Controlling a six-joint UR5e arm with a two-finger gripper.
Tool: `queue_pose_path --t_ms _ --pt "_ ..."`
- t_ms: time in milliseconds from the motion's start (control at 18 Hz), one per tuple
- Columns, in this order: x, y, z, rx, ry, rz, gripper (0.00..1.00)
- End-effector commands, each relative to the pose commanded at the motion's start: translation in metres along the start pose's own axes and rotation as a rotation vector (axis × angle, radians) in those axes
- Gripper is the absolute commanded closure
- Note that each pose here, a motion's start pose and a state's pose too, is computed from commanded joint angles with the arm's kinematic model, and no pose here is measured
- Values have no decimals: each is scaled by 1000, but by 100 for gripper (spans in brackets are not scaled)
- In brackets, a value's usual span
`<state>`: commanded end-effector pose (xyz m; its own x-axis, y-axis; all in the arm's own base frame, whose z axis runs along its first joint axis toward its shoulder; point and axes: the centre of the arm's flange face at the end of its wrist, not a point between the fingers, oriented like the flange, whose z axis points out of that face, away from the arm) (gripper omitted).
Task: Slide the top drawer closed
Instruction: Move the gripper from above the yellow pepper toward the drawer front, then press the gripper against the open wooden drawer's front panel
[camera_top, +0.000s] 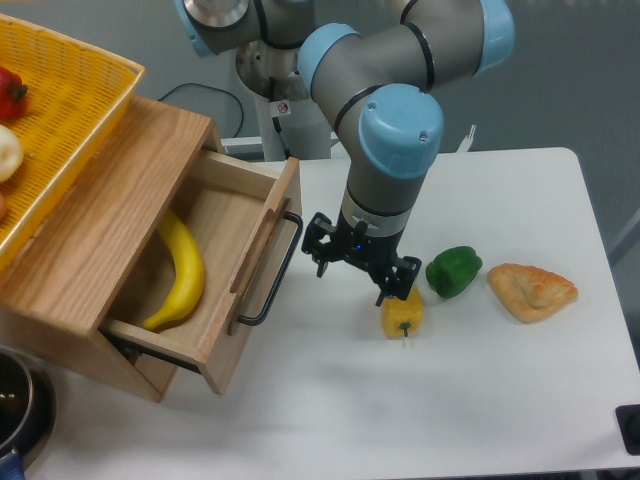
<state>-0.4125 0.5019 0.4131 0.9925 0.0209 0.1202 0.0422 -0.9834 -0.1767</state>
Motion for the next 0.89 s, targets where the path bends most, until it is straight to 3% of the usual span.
queue_pose_path --t_ms 167,389,889 --pt "5 -1 3 -10 27 -3 99" --pt "13 -4 7 33 118 -49 100" --pt "27 -6 4 45 182 -57 100"
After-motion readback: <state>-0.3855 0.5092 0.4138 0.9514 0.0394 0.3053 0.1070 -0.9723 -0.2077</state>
